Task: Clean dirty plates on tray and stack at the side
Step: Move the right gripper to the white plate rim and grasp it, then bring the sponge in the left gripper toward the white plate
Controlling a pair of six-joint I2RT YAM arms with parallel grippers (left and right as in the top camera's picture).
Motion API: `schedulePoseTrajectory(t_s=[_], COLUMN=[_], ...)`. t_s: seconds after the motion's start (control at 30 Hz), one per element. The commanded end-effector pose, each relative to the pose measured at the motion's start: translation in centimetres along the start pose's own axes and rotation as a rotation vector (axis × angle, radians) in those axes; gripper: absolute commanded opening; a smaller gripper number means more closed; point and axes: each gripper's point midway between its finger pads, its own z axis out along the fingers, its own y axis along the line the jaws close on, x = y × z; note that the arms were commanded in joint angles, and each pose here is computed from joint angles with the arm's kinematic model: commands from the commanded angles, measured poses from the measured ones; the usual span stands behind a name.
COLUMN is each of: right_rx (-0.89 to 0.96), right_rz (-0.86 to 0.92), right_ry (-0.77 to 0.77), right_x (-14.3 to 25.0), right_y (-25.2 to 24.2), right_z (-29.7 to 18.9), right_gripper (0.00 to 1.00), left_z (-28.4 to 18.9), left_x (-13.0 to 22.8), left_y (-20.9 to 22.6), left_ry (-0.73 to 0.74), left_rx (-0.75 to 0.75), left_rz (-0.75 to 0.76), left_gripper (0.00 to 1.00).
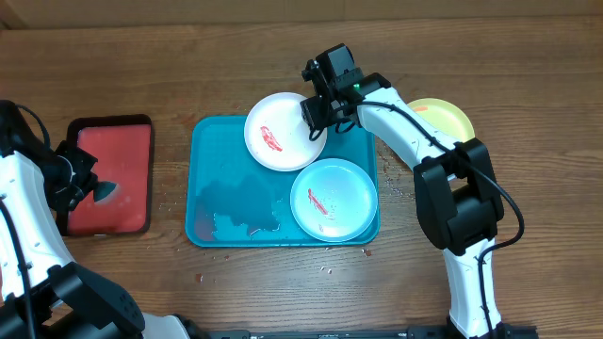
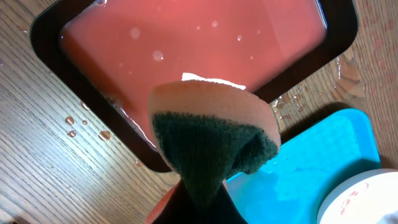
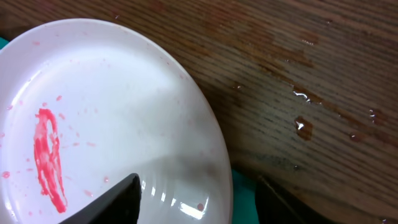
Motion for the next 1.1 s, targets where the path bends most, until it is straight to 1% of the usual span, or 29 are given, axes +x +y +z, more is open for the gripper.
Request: schedulePoseTrajectory(t_s=[0.0, 0.07, 0.13, 0.27, 0.37, 0.43, 0.5, 0.63, 0.77, 0.83, 0.9, 0.93, 1.0, 1.03, 1.07], right_rx=[0.031, 0.026, 0.02, 0.01, 0.0, -0.006, -0.013, -0.016, -0.031, -0.052, -0.061, -0.059, -0.032, 0.005, 0.038], right_rz=[-0.004, -0.004, -0.007, -0.029, -0.049, -0.062, -0.075, -0.043, -0.005, 0.01, 0.039, 0.054, 0.058, 0.075, 0.088], right_ry=[0.018, 0.036, 0.049, 0.064, 0.082, 0.097, 0.107, 0.147, 0.236, 0.267, 0.287, 0.29, 0.261, 0.234, 0.211], right_x=[0.7, 1.2, 1.6, 1.9, 2.1, 2.1, 1.9, 2.1, 4.2, 5.1, 5.7, 5.9, 5.4, 4.9, 4.4], right_y=[-0.7, -0.6, -0.3, 1.2, 2.6, 3.6, 4.8, 7.1, 9.7, 10.9, 11.8, 12.1, 12.1, 11.6, 11.0], right_z=[1.2, 1.8, 2.0, 2.0, 1.8, 1.2, 0.2, -1.7, -2.5, -2.6, -2.6, -2.6, -2.3, -2.2, -2.1], right_gripper=[0.56, 0.55, 0.51, 0.34, 0.27, 0.19, 0.13, 0.13, 0.13, 0.15, 0.16, 0.18, 0.32, 0.35, 0.35], left_z=[-0.2, -0.2, -0.2, -0.2, -0.2, -0.2, -0.2, -0.2, -0.2, -0.2, -0.2, -0.2, -0.2, -0.2, -0.2], left_x=[-0.2, -0.2, -0.3, -0.3, -0.4, -0.4, -0.4, -0.4, -0.3, -0.3, -0.3, -0.3, -0.3, -0.3, -0.3], left_y=[-0.4, -0.4, -0.4, -0.5, -0.5, -0.5, -0.5, -0.5, -0.5, -0.5, -0.5, -0.5, -0.5, -0.5, -0.5], left_ry=[-0.008, -0.01, -0.011, -0.014, -0.014, -0.014, -0.014, -0.014, -0.014, -0.014, -0.014, -0.014, -0.013, -0.012, -0.011], left_rx=[0.009, 0.01, 0.01, 0.012, 0.012, 0.012, 0.013, 0.013, 0.012, 0.012, 0.012, 0.012, 0.012, 0.012, 0.012], left_rz=[0.016, 0.016, 0.016, 0.017, 0.017, 0.017, 0.016, 0.016, 0.017, 0.017, 0.017, 0.018, 0.02, 0.02, 0.021], left_gripper=[0.04, 0.04, 0.04, 0.04, 0.04, 0.04, 0.04, 0.04, 0.04, 0.04, 0.04, 0.04, 0.04, 0.04, 0.04])
